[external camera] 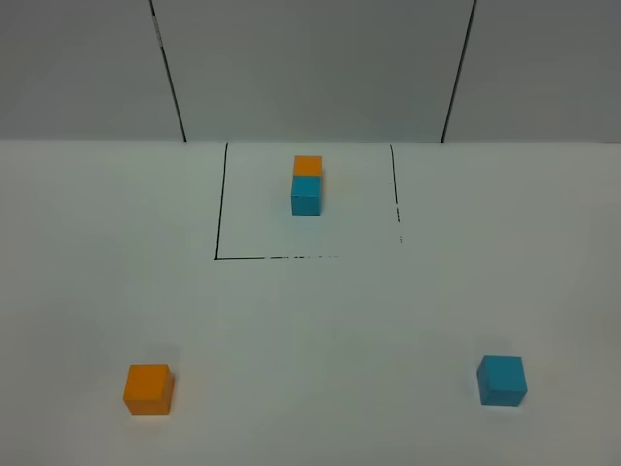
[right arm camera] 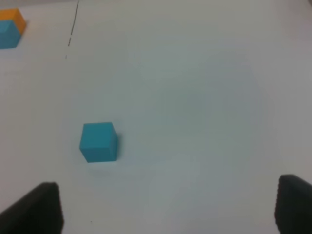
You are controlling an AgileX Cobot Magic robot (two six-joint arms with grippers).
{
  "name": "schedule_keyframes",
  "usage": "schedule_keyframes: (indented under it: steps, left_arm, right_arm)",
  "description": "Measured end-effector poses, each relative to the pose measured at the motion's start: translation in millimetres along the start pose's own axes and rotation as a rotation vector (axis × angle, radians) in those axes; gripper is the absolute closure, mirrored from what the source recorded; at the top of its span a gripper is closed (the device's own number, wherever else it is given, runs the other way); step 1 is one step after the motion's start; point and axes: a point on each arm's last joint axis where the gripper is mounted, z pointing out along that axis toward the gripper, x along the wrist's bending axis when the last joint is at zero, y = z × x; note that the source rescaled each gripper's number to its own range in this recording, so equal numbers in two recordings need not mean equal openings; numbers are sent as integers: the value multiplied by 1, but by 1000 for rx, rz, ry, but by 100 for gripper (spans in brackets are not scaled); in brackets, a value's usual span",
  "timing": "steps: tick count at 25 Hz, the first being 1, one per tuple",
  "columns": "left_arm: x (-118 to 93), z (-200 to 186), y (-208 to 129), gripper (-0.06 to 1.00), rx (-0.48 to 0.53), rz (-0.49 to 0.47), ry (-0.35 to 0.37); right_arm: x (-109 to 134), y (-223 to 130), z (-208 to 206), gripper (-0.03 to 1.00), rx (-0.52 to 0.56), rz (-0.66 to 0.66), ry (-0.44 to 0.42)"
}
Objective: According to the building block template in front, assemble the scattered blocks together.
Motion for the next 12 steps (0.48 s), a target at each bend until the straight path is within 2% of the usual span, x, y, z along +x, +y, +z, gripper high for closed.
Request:
schedule_keyframes:
  steps: [12]
  left_arm:
    - [0, 0, 0, 49, 0, -1, 0]
  right_arm:
    - [0, 0, 0, 23, 0, 0, 0]
